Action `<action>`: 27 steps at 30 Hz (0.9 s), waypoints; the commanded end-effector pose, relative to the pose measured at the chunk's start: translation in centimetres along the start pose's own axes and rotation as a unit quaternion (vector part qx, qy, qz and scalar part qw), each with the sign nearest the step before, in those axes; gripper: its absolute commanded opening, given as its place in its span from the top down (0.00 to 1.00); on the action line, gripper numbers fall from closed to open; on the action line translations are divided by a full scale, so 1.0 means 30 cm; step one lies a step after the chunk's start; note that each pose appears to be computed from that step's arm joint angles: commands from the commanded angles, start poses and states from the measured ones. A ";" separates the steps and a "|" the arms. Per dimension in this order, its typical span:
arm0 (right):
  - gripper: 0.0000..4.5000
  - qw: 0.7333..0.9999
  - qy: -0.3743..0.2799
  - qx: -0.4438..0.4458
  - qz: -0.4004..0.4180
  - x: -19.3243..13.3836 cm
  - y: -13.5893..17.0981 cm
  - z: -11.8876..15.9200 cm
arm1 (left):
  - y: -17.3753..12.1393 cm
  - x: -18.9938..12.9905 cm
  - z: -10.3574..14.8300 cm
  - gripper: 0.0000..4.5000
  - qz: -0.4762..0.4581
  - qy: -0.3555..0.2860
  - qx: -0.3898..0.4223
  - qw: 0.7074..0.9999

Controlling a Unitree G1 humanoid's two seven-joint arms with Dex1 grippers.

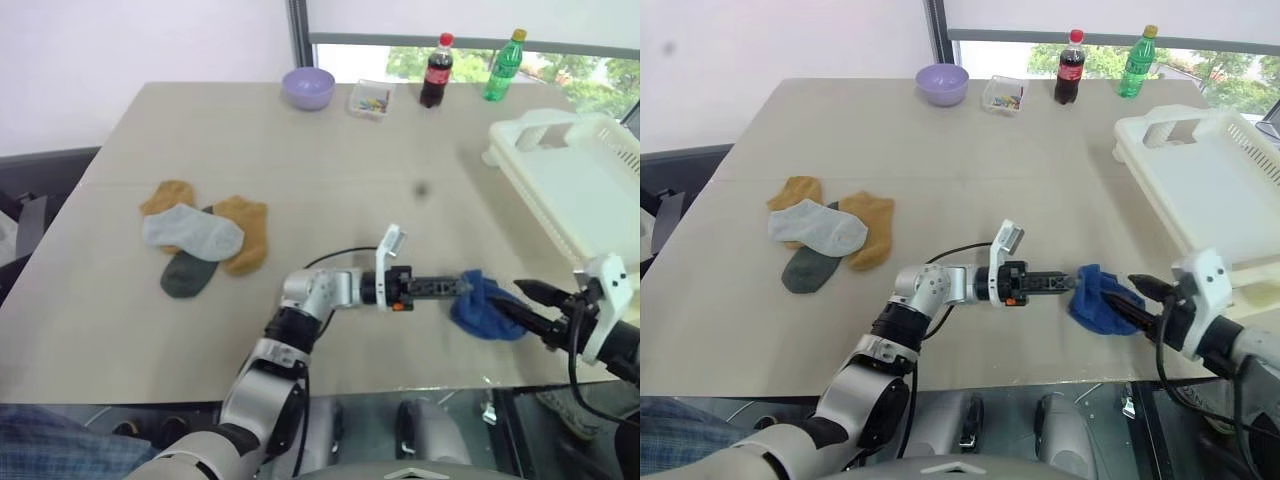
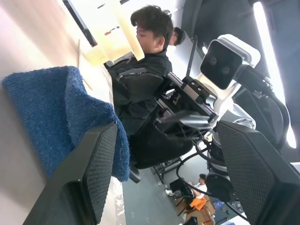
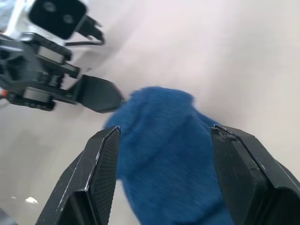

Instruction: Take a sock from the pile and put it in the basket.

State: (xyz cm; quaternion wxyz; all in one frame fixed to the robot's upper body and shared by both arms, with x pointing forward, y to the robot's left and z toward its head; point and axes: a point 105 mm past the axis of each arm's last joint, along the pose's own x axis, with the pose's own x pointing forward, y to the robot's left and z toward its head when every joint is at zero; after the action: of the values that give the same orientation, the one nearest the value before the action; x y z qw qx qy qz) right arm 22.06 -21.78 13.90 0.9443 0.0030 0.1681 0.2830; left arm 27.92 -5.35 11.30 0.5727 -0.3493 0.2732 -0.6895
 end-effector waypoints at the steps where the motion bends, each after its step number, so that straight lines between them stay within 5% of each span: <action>1: 0.31 1.000 -0.012 -0.016 -0.012 -0.030 -0.013 0.027 | -0.029 0.045 0.019 0.19 -0.023 0.004 0.020 1.000; 15: 0.31 1.000 -0.017 -0.013 -0.021 -0.030 -0.018 0.024 | -0.020 0.010 0.016 0.19 -0.010 0.014 0.034 0.999; 27: 0.31 0.993 0.014 -0.111 0.024 0.129 0.116 0.018 | 0.001 0.013 0.021 0.19 0.001 0.002 0.040 0.999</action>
State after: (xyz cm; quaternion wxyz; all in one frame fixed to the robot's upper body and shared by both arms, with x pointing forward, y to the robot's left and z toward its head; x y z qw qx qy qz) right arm 23.27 -17.08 13.40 0.9292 -0.0658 0.1587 0.3273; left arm 28.41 -5.42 11.20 0.5892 -0.3216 0.2612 -0.6937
